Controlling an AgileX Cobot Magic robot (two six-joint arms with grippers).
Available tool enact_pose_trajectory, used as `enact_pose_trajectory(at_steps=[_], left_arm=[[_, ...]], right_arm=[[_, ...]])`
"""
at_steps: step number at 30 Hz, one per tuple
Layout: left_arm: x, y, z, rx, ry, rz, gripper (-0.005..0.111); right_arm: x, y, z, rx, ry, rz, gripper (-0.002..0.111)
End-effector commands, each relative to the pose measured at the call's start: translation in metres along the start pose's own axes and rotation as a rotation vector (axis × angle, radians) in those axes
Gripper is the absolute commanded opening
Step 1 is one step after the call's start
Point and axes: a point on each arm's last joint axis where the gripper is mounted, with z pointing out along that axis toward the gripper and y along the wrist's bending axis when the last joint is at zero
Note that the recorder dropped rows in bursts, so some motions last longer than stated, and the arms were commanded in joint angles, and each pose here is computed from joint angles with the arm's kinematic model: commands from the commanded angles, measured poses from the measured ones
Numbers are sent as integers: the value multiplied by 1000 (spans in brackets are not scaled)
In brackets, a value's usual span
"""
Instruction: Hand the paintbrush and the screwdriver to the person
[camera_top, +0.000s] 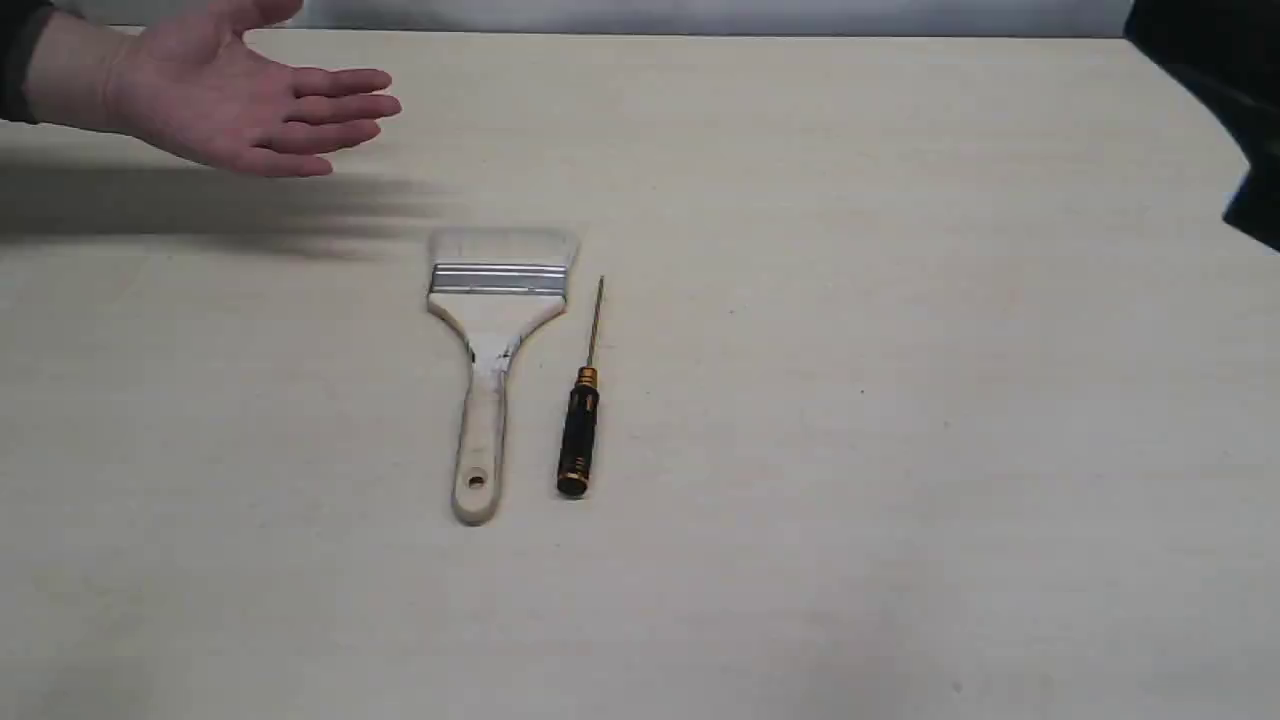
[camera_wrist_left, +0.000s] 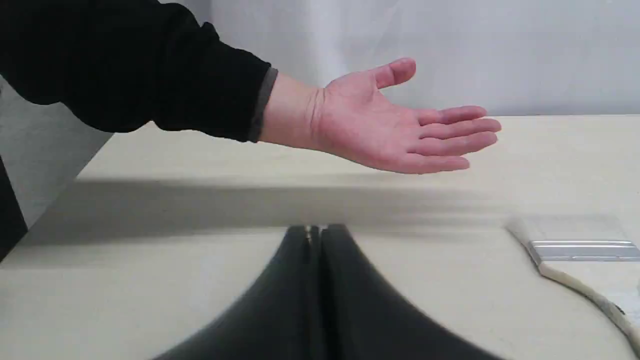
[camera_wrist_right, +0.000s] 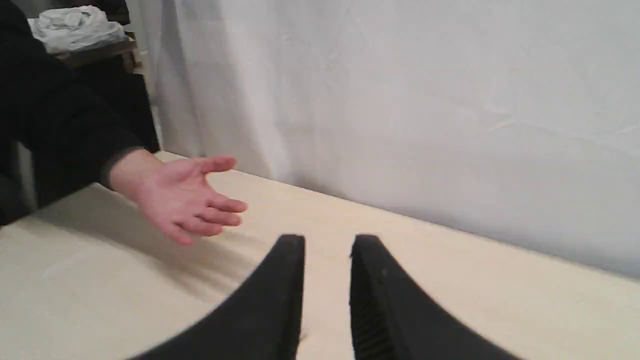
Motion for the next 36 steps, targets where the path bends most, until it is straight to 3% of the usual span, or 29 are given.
enact_pose_trajectory(at_steps=[1, 4, 9, 15, 22, 25, 27, 31, 36], left_arm=[[0, -1, 0, 9, -6, -3, 0], [0, -1, 0, 9, -6, -3, 0], [0, -1, 0, 9, -6, -3, 0], [0, -1, 0, 9, -6, -3, 0], [0, -1, 0, 9, -6, -3, 0], [0, -1, 0, 9, -4, -4, 0], [0, -1, 0, 9, -4, -4, 0], [0, -1, 0, 10, -6, -5, 0], [0, -1, 0, 10, -6, -5, 0]], right_arm=[[-3, -12, 14, 39, 9, -243, 20], [6, -22, 25, 58, 77, -467, 20], [6, -37, 27, 200, 113, -497, 20], [-5, -45, 26, 274, 167, -833, 20], [-17, -50, 44, 276, 140, -701, 20], [-19, -44, 61, 297, 146, -479, 22], [-17, -39, 79, 325, 191, -316, 30], [0, -8, 121, 248, 318, -239, 45], [31, 43, 164, 167, 500, -166, 51]])
